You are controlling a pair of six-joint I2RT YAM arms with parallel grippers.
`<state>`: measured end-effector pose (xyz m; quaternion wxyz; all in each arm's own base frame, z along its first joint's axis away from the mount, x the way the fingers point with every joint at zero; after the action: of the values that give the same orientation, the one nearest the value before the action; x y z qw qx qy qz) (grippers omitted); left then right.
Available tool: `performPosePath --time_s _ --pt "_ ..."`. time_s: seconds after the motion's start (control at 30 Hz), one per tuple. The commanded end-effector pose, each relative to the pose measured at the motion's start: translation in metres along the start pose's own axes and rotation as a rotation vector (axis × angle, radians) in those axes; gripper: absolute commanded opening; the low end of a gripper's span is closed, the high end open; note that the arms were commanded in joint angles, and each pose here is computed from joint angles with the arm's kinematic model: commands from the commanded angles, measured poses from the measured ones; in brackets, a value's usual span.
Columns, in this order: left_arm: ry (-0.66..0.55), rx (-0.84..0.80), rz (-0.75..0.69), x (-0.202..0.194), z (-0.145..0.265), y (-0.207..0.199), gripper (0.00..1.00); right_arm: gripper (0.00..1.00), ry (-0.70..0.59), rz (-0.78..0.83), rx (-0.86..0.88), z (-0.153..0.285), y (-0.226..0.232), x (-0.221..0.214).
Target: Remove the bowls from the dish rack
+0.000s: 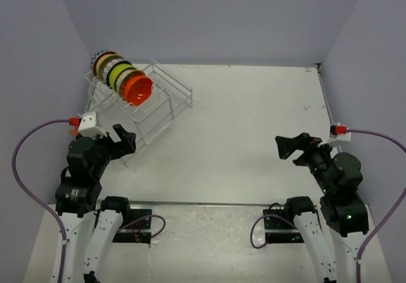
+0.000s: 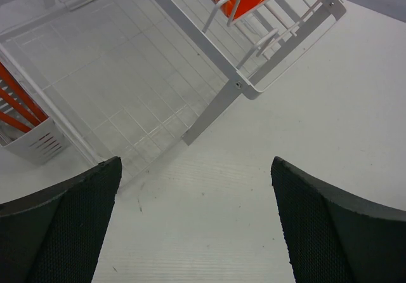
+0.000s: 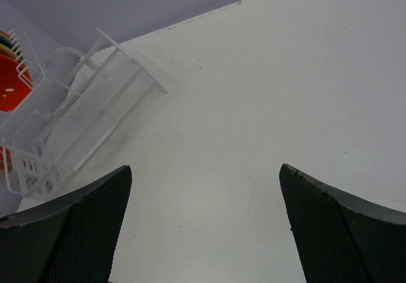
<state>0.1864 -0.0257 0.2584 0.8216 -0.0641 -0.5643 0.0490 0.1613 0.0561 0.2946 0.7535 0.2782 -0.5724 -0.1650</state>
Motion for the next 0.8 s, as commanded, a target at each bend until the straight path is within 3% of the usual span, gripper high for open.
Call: performPosePath --time_s 0.0,0.27,0.43,0.6,0.7,0.77 --pt "-0.029 -0.027 0.000 0.006 -0.001 -0.005 1.00 0.99 -0.076 -0.043 -0.016 0.001 0.000 0.012" --pt "-0.028 0.004 0.002 0.008 0.001 0.000 1.00 0.99 -0.155 -0.092 0.028 0.009 0.001 0.013" --pt "0.017 0.037 -0.042 0.018 0.005 0.004 1.00 0.99 -0.104 -0.087 0.043 0.005 0.007 0.010" --pt "-0.074 0.032 -0.062 0.107 0.044 -0.009 1.00 0.99 -0.055 -0.082 0.083 -0.005 0.012 0.004" --pt "-0.020 0.037 -0.092 0.145 0.037 -0.015 1.00 0.99 -0.040 -0.093 0.107 -0.010 0.014 0.000" --pt "-0.050 0.017 -0.106 0.170 0.049 -0.022 1.00 0.99 -0.032 -0.091 0.119 -0.010 0.017 0.001"
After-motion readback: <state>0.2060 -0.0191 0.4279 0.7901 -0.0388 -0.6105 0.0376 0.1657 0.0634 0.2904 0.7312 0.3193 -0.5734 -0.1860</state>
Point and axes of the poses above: each gripper's point midway between its finger pads, its own z axis back along the fingers, its own y axis along the line the jaws close on, x = y × z, the point moved 2 cm from there along z, back along the fingers, and after that the axes turned 10 degrees about -z, right-handed, at the moved point
